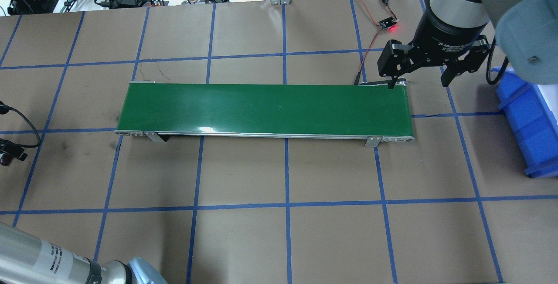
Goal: Move capacitor from left to right
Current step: 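Grasp the brown capacitor with the left gripper, then carry the capacitor with the left gripper and place it on the conveyor's near end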
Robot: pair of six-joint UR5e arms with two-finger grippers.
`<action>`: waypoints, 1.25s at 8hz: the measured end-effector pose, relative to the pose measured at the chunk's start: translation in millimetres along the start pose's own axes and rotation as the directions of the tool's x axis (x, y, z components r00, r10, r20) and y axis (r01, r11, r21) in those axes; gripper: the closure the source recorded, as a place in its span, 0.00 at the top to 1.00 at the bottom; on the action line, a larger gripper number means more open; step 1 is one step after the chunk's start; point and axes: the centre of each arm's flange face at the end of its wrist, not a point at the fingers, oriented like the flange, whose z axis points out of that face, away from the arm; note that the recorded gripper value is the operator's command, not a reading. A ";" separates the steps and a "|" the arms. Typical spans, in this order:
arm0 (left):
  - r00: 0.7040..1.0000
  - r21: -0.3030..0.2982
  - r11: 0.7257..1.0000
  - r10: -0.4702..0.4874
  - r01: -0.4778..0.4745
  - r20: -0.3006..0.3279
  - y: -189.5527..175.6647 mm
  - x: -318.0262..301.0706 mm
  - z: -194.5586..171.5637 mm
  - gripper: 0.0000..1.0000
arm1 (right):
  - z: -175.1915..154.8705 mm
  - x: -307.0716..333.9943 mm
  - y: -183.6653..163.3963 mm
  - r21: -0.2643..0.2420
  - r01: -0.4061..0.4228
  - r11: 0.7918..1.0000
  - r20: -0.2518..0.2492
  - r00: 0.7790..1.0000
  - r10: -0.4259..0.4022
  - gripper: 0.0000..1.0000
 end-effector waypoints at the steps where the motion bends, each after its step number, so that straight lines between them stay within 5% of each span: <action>1: 1.000 0.001 1.000 0.031 -0.031 0.001 -0.2 0.0 -0.2 0.00 | -0.3 0.1 0.5 0.000 -0.008 1.000 -0.002 1.000 0.008 1.00; 3: 0.998 0.001 0.998 0.062 -0.062 0.003 -0.5 -0.1 -0.4 0.00 | -2.6 2.8 7.9 -0.016 -0.020 1.000 -0.038 0.999 0.020 1.00; 5: 0.996 0.002 0.996 0.088 -0.088 0.005 -0.5 -0.2 -1.3 0.00 | 10.4 4.9 18.7 -0.107 -0.066 0.992 -0.097 0.994 0.056 1.00; 8: 0.995 0.013 0.995 0.095 -0.096 0.031 0.1 3.6 -27.5 0.00 | 42.0 -15.7 24.9 -0.106 -0.288 0.952 -0.270 0.929 0.252 1.00; 9: 0.997 0.021 0.998 0.064 -0.064 0.034 -3.4 12.4 -48.0 0.00 | 56.1 -23.7 18.9 -0.124 -0.295 0.947 -0.291 0.924 0.249 1.00; 10: 1.000 0.025 1.000 0.014 -0.015 0.026 -17.7 35.1 -75.4 0.00 | 69.8 -30.6 8.9 -0.170 -0.261 0.950 -0.260 0.942 0.212 1.00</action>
